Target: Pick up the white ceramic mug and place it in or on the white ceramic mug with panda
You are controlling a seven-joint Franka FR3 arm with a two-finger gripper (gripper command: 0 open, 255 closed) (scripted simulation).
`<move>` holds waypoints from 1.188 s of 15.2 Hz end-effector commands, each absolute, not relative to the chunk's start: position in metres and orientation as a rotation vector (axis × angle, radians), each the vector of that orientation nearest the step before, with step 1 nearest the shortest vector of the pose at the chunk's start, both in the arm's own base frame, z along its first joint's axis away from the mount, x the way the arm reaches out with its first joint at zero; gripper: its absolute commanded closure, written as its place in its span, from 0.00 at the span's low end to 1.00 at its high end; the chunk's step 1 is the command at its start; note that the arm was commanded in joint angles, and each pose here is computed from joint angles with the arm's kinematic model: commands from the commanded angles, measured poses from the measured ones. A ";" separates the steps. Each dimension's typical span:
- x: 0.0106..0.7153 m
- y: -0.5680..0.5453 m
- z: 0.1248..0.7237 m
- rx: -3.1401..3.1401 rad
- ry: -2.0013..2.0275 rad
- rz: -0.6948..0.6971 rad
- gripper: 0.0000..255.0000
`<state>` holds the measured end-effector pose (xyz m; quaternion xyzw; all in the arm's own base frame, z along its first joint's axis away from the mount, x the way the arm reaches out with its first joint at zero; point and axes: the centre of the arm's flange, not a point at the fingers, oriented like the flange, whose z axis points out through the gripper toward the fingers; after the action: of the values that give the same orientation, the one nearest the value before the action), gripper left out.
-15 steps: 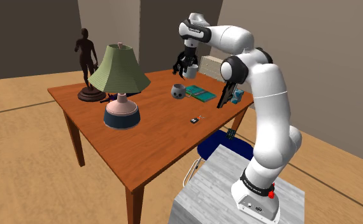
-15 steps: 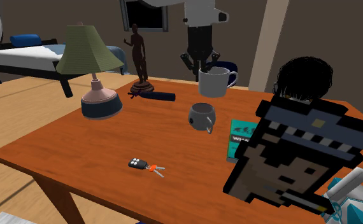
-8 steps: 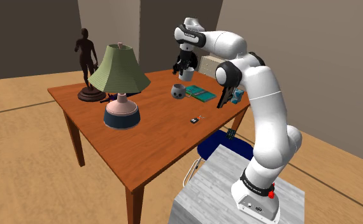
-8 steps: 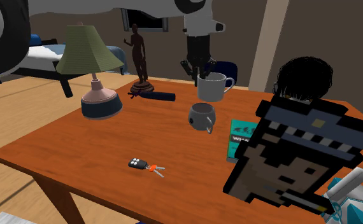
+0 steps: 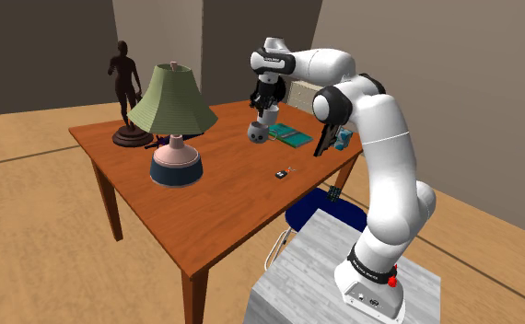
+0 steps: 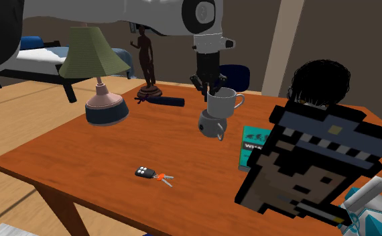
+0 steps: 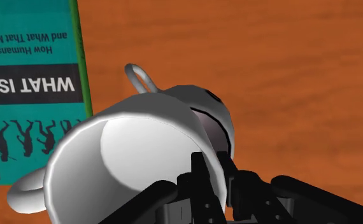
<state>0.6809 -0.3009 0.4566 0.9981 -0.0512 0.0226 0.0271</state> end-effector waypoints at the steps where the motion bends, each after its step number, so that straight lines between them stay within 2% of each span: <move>1: 0.681 -0.301 0.446 3.082 -0.158 0.071 1.00; 9: 0.681 -0.301 0.441 3.082 -0.158 0.071 1.00; 10: 0.680 -0.301 0.441 3.082 -0.158 0.071 0.00; 15: 0.681 -0.301 0.441 3.082 -0.158 0.071 0.00; 18: 0.679 -0.299 0.480 3.082 -0.158 0.071 0.00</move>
<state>0.6797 -0.2994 0.4701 0.9980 -0.0512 0.0237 0.0275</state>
